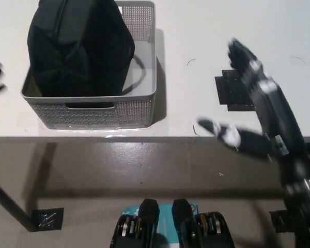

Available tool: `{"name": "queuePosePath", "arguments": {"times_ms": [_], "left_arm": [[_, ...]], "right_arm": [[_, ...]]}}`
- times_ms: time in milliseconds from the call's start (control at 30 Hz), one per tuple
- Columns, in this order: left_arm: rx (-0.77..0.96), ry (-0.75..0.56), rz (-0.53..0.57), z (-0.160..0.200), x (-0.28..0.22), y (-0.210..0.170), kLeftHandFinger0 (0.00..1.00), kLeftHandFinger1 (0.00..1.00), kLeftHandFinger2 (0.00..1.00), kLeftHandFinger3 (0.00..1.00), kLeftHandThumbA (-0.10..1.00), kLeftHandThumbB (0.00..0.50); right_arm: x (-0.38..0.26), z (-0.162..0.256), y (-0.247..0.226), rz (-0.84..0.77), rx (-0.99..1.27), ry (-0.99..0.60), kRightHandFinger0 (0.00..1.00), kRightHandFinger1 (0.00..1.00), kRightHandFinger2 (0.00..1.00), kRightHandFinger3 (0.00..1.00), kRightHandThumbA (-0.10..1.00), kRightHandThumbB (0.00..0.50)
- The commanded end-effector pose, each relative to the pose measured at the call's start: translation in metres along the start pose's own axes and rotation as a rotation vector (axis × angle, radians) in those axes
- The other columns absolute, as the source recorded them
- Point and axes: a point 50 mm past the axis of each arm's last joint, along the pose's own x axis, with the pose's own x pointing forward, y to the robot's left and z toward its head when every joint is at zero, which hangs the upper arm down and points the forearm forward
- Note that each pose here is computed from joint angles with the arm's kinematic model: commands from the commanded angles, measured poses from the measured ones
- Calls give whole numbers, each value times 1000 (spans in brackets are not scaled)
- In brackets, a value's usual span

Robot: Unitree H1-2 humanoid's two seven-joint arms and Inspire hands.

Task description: Use both hands to pick up a lunch bag on the right hand side and place it into a container on the left hand side

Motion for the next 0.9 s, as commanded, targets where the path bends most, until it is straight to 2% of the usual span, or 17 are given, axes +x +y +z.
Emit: {"name": "queuePosePath", "arguments": {"times_ms": [0, 133, 200, 267, 333, 400, 433, 500, 567, 600, 667, 700, 800, 867], "left_arm": [[-36, -143, -39, 18, -28, -32, 1000, 1000, 1000, 1000, 1000, 274], [-90, -115, -73, 6, -46, -50, 1000, 1000, 1000, 1000, 1000, 198], [-94, -98, -84, -3, -50, -55, 1000, 1000, 1000, 1000, 1000, 187], [-103, -44, -104, -12, -58, -64, 1000, 1000, 1000, 1000, 1000, 204], [-120, 8, -83, -23, -61, -76, 1000, 1000, 1000, 1000, 1000, 255], [-114, 45, -87, -38, -66, -84, 1000, 1000, 1000, 1000, 1000, 275], [-114, 56, -94, -46, -68, -87, 1000, 1000, 1000, 1000, 1000, 263], [-121, 76, -97, -61, -71, -94, 1000, 1000, 1000, 1000, 1000, 261], [-117, 106, -100, -79, -74, -103, 1000, 1000, 1000, 1000, 1000, 273], [-120, 125, -102, -91, -76, -110, 1000, 1000, 1000, 1000, 1000, 257], [-125, 149, -100, -105, -77, -119, 1000, 1000, 1000, 1000, 1000, 254], [-126, 161, -102, -112, -78, -122, 1000, 1000, 1000, 1000, 1000, 237], [-112, 215, -105, -133, -82, -129, 1000, 1000, 1000, 1000, 1000, 222], [-93, 289, -99, -156, -93, -135, 1000, 1000, 1000, 1000, 1000, 247]], "right_arm": [[-55, 44, -11, -18, 40, -259, 1000, 1000, 1000, 1000, 1000, 248], [-86, 27, -20, -69, 24, -189, 1000, 1000, 1000, 1000, 1000, 269], [-97, 18, -22, -91, 43, -154, 1000, 1000, 1000, 1000, 1000, 271], [-113, 6, -24, -120, 39, -101, 1000, 1000, 1000, 1000, 1000, 281], [-125, -11, -25, -140, 59, -32, 1000, 1000, 1000, 1000, 1000, 305], [-133, -28, -21, -149, 75, 26, 1000, 1000, 1000, 1000, 1000, 286], [-135, -37, -18, -154, 89, 51, 1000, 1000, 1000, 1000, 1000, 301], [-139, -57, -10, -166, 105, 102, 1000, 1000, 1000, 1000, 1000, 295], [-145, -82, 1, -163, 118, 168, 1000, 1000, 1000, 1000, 1000, 250], [-151, -100, 8, -163, 127, 209, 1000, 1000, 1000, 1000, 1000, 210], [-155, -121, 16, -172, 152, 258, 1000, 1000, 1000, 1000, 1000, 199], [-156, -130, 20, -179, 162, 288, 1000, 1000, 1000, 1000, 1000, 221], [-159, -152, 32, -179, 194, 350, 1000, 1000, 1000, 1000, 1000, 213], [-164, -162, 39, -187, 232, 407, 1000, 1000, 1000, 1000, 1000, 203]]}}
